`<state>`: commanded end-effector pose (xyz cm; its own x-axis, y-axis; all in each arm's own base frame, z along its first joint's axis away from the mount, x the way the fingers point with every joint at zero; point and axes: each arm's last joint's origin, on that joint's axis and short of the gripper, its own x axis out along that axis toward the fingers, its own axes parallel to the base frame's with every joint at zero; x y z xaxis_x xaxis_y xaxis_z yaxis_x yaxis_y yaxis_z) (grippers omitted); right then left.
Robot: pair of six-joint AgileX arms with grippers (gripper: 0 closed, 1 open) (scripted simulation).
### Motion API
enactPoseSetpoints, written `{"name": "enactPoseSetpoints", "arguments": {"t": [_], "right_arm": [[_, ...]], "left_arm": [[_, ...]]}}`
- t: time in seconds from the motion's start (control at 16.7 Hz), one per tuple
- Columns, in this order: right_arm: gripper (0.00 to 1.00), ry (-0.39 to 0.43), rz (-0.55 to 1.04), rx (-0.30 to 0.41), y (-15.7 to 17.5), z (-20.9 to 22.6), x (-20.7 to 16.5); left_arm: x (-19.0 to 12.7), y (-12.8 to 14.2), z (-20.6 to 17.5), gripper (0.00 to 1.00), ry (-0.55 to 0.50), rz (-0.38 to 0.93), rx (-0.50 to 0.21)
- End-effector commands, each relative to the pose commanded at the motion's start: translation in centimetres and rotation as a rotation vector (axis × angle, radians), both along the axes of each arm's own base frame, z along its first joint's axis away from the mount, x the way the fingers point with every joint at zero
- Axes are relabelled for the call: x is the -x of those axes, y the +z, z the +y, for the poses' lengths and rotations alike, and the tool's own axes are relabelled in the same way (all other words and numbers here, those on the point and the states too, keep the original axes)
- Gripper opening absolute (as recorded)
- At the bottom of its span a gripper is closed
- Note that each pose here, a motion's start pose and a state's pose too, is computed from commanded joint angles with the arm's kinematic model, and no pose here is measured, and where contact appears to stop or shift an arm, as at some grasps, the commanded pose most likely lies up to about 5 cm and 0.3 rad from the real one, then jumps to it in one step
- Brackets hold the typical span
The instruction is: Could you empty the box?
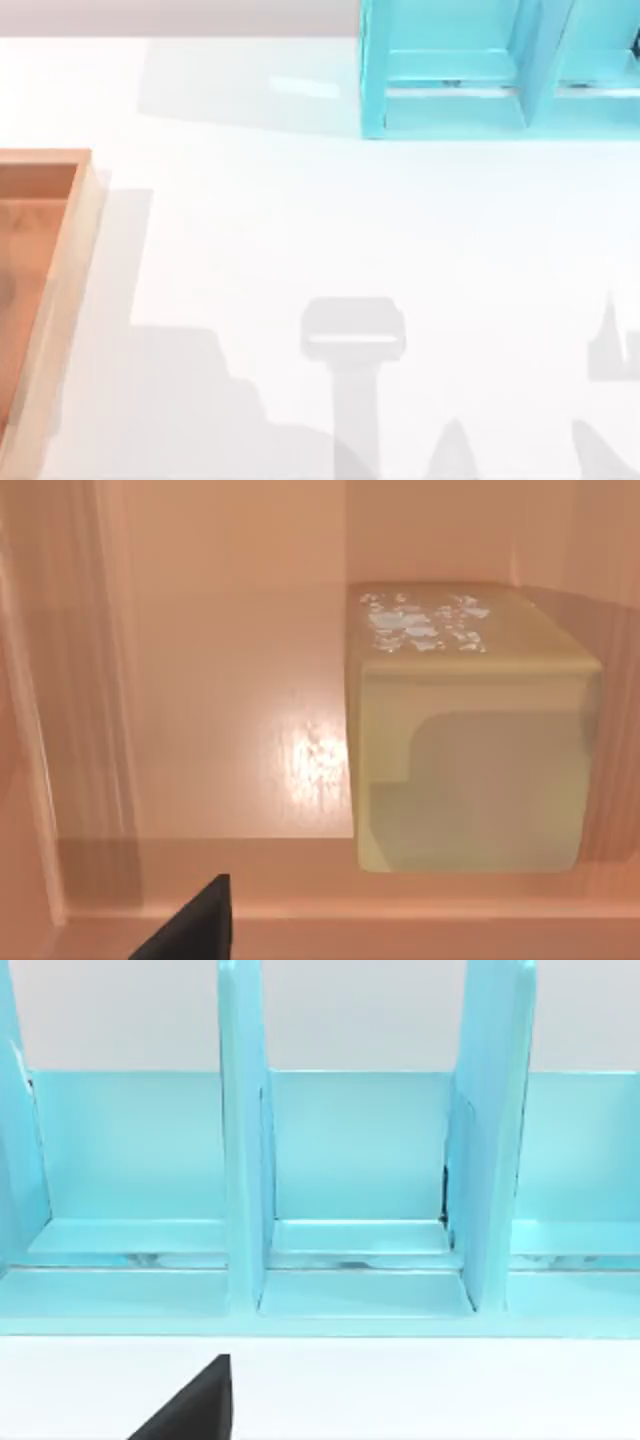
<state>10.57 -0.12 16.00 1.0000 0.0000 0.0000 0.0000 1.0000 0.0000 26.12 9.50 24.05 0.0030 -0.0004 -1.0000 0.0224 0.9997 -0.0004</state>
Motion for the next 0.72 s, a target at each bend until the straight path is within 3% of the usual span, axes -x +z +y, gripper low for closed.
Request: {"name": "enactPoseSetpoints", "arguments": {"t": [0.18, 0.54, 0.72], "right_arm": [[1.00, 0.000, 0.000, 0.000, 0.0, 0.0, 0.0], [1.00, 0.000, 0.000, 0.000, 0.0, 0.0, 0.0], [1.00, 0.000, 0.000, 0.000, 0.0, 0.0, 0.0]], "left_arm": [[-0.2, -2.0, 0.1, 1.00, 0.004, 0.011, 0.004], [-0.3, -8.5, 0.2, 1.00, 0.003, -0.008, -0.003], [0.0, -9.9, 0.1, 1.00, 0.003, 0.002, 0.001]]}}
